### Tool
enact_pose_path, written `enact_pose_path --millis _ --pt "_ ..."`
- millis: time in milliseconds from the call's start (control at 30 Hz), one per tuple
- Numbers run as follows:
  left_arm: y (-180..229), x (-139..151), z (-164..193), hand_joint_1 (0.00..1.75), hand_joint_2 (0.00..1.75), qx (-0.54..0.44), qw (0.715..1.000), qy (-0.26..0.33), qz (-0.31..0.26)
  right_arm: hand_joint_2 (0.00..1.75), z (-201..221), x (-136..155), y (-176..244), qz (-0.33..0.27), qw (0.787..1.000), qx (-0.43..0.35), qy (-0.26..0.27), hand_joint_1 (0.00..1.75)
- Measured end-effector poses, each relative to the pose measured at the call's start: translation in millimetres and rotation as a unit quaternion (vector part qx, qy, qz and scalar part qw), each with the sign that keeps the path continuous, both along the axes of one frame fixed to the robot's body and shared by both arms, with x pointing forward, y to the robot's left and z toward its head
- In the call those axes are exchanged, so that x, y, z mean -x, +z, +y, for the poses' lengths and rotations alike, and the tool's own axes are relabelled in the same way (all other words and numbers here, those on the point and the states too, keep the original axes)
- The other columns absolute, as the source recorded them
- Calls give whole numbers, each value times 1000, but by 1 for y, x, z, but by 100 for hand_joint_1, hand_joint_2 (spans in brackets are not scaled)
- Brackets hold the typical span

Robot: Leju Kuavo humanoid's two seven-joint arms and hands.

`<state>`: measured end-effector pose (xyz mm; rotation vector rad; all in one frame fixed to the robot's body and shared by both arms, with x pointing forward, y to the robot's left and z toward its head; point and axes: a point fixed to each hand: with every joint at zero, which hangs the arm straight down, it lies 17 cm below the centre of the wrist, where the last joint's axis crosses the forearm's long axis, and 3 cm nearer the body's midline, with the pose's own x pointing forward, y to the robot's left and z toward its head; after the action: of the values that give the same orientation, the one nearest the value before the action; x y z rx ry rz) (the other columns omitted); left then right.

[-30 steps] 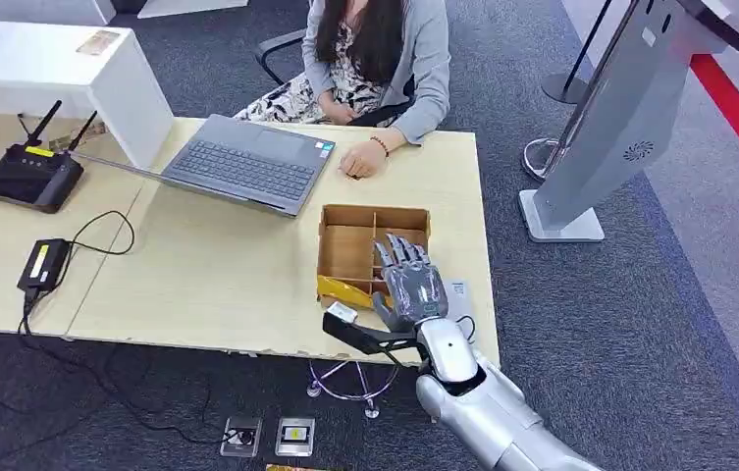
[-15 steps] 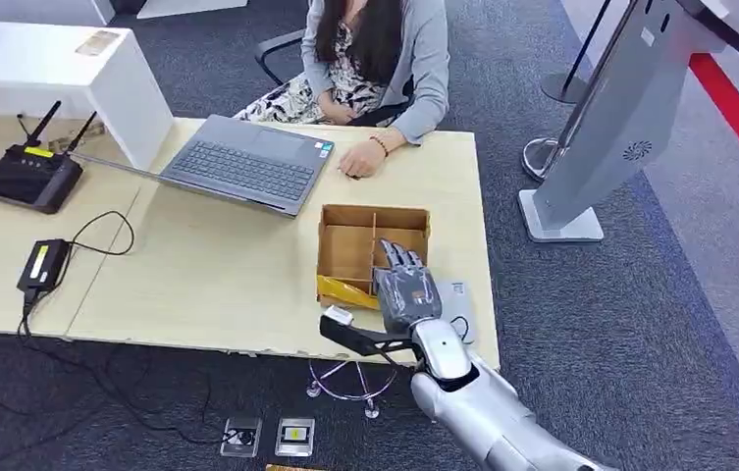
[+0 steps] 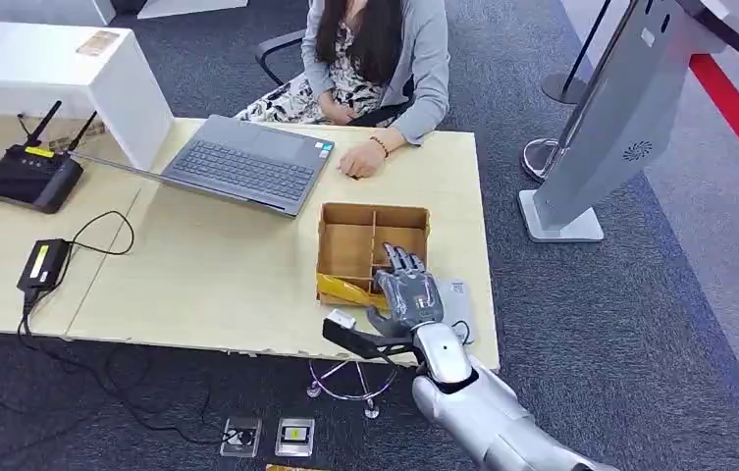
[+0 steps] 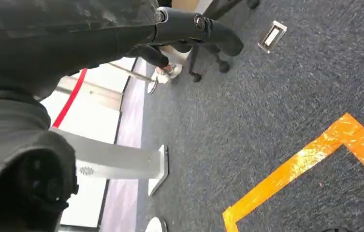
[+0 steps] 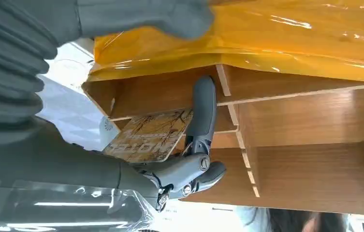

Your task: Pass the card to the sensor for recognition and then transmit it.

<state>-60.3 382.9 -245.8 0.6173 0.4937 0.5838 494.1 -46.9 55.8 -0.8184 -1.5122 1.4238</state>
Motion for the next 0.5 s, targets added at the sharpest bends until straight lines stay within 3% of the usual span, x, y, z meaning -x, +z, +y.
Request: enact_pose_path --millis 500 --pt "-4 1 -4 0 0 -8 1000 9 -22 0 -5 -15 21 -26 1000 -16 -8 0"
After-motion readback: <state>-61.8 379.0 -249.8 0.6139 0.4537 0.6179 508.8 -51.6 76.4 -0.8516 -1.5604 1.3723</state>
